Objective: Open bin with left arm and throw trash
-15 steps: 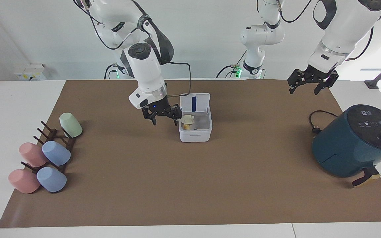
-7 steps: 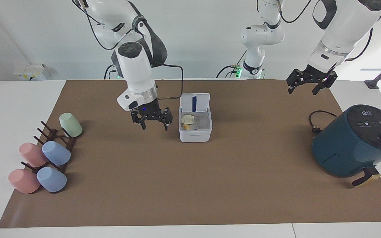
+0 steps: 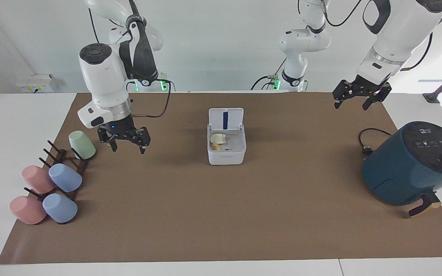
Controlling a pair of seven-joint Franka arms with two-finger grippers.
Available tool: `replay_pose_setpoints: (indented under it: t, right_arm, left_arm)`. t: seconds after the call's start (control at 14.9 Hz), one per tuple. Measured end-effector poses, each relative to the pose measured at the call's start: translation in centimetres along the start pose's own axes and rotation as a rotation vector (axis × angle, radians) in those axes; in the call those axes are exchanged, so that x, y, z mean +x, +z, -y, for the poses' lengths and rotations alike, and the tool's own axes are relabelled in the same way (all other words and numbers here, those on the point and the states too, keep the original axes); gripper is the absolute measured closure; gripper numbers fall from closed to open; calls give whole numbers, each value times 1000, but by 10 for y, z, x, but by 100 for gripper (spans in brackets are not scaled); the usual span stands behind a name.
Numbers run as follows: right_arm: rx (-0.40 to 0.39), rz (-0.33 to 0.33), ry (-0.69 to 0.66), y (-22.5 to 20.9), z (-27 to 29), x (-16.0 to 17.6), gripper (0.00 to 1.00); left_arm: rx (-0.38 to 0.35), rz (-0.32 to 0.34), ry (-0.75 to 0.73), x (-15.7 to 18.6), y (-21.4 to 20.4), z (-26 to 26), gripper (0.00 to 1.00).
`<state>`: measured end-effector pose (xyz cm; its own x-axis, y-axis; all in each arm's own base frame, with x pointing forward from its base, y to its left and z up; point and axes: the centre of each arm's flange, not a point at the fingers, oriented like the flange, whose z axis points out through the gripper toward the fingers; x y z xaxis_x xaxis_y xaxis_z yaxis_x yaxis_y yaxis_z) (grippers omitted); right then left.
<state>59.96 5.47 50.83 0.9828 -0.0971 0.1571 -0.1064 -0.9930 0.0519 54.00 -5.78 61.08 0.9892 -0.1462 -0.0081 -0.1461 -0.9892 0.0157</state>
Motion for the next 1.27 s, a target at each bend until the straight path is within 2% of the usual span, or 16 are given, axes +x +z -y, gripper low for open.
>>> replay_pose_setpoints:
  t: [0.2, 0.47, 0.67, 0.87, 1.0, 1.27]
  right_arm:
    - [-24, 33, -24, -30, -44, -10, 0]
    - [-15, 87, 1, -72, -79, -34, 0]
    - [-20, 153, 27, -110, -94, -49, 0]
    - [-7, 193, 35, -142, -96, -55, 0]
    - [18, 206, 43, -150, -98, -57, 0]
    - [21, 210, 47, -146, -99, -51, 0]
  left_arm:
    - [0, 0, -2, 0, 0, 1, 0]
    - [0, 0, -2, 0, 0, 1, 0]
    - [0, 0, -2, 0, 0, 1, 0]
    - [0, 0, -2, 0, 0, 1, 0]
    - [0, 1, -2, 0, 0, 1, 0]
    - [0, 1, -2, 0, 0, 1, 0]
